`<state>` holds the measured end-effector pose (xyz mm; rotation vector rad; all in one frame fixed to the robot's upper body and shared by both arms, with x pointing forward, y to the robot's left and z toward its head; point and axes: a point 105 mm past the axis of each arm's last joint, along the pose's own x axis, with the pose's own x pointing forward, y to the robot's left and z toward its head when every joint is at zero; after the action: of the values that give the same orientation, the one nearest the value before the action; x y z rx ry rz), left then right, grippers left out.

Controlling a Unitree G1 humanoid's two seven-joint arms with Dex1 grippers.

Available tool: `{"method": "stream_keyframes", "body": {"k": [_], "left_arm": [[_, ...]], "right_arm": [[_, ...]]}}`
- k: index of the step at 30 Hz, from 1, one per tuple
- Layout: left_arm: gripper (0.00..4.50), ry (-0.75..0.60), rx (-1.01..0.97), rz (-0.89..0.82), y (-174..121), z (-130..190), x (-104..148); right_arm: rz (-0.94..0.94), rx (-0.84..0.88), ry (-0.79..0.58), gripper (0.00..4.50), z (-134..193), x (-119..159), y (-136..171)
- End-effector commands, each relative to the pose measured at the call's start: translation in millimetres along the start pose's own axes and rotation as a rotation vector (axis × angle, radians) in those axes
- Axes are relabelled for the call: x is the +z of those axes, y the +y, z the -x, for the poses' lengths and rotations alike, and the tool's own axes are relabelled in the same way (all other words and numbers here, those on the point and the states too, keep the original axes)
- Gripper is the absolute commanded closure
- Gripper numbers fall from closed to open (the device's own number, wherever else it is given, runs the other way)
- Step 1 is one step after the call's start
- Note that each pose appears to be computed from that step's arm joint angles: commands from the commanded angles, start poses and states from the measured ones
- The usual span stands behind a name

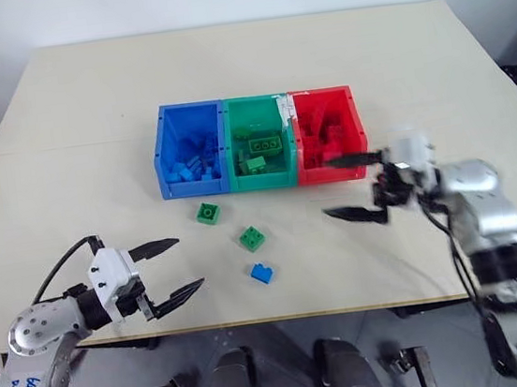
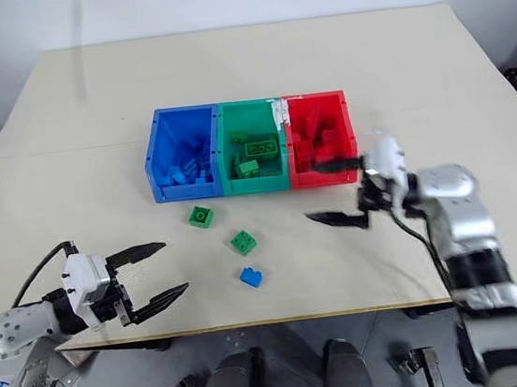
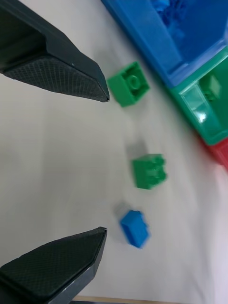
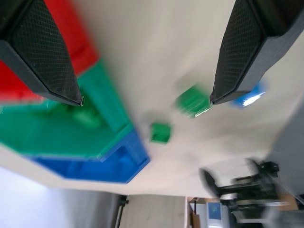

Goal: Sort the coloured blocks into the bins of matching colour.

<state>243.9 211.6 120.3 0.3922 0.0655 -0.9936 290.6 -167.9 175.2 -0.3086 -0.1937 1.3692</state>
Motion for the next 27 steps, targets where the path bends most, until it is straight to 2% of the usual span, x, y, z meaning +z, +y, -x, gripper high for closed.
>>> {"method": "stream_keyframes", "body": {"k": [1,5,8,11,15,20,27], "left_arm": [[0.00,0.074,-0.020,-0.051,11,22,-13],[0.00,0.126,-0.066,-0.062,18,29,-28],[0.00,0.108,-0.105,-0.064,18,21,-26],[0.00,0.025,-0.260,-0.074,-2,-9,-3],[0.00,-0.007,-0.418,-0.105,-24,-39,12],[0.00,0.021,-0.549,-0.157,-41,-81,15],[0.00,0.008,-0.598,-0.157,-46,-108,16]], "right_arm": [[0.035,0.021,0.040,0.04,26,10,21],[0.042,-0.018,0.145,0.04,58,-11,39],[0.043,-0.055,0.181,0.04,69,-22,43],[0.035,-0.072,0.171,0.04,68,-21,45],[0.013,-0.053,0.167,0.04,65,-21,48],[-0.024,0.008,0.174,0.04,60,-21,59],[-0.036,0.040,0.121,0.04,44,-17,70]]}}
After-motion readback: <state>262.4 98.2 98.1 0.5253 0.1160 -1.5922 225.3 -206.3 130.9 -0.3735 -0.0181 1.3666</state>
